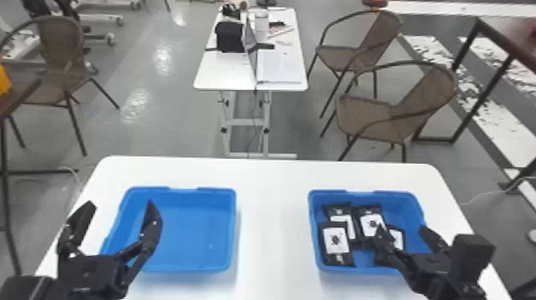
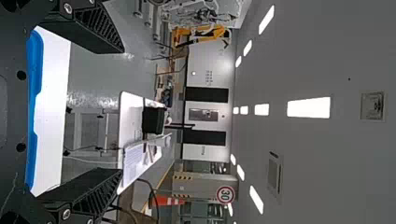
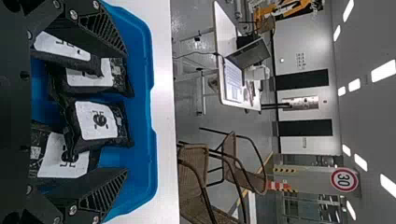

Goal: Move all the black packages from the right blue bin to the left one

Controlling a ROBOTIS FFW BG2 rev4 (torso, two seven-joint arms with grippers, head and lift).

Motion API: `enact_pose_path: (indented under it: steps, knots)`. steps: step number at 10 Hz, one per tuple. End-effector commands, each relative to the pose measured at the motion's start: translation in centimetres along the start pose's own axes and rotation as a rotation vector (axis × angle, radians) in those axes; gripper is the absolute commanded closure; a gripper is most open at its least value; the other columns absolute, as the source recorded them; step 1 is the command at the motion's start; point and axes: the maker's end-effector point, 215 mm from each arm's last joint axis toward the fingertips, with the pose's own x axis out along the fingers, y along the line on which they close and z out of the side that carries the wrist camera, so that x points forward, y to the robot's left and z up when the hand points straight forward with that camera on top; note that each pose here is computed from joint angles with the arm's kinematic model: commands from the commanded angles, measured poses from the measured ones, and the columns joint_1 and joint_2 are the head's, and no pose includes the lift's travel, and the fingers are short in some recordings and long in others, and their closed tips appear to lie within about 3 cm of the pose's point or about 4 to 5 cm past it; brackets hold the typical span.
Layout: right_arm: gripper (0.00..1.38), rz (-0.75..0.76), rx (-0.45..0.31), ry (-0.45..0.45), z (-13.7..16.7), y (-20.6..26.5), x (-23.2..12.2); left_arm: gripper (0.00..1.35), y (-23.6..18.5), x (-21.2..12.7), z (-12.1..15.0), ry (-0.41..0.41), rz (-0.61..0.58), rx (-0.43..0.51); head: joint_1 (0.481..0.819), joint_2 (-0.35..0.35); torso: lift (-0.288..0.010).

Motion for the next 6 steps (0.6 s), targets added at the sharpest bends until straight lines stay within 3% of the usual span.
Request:
enact_pose_path:
  steps: [1, 6]
  knots:
    - [0.16, -0.005, -0.008, 0.032, -0.9, -1.8, 1.7, 0.11, 0.0, 0.1, 0.0, -0.001, 0.001, -0.006, 0.695, -0.068, 0.000]
    - [0.15, 0.065, -0.046, 0.180, -4.8, -2.6, 7.4, 0.12, -0.3, 0.5, -0.2, -0.001, -0.014, -0.011, 0.695, -0.098, 0.000]
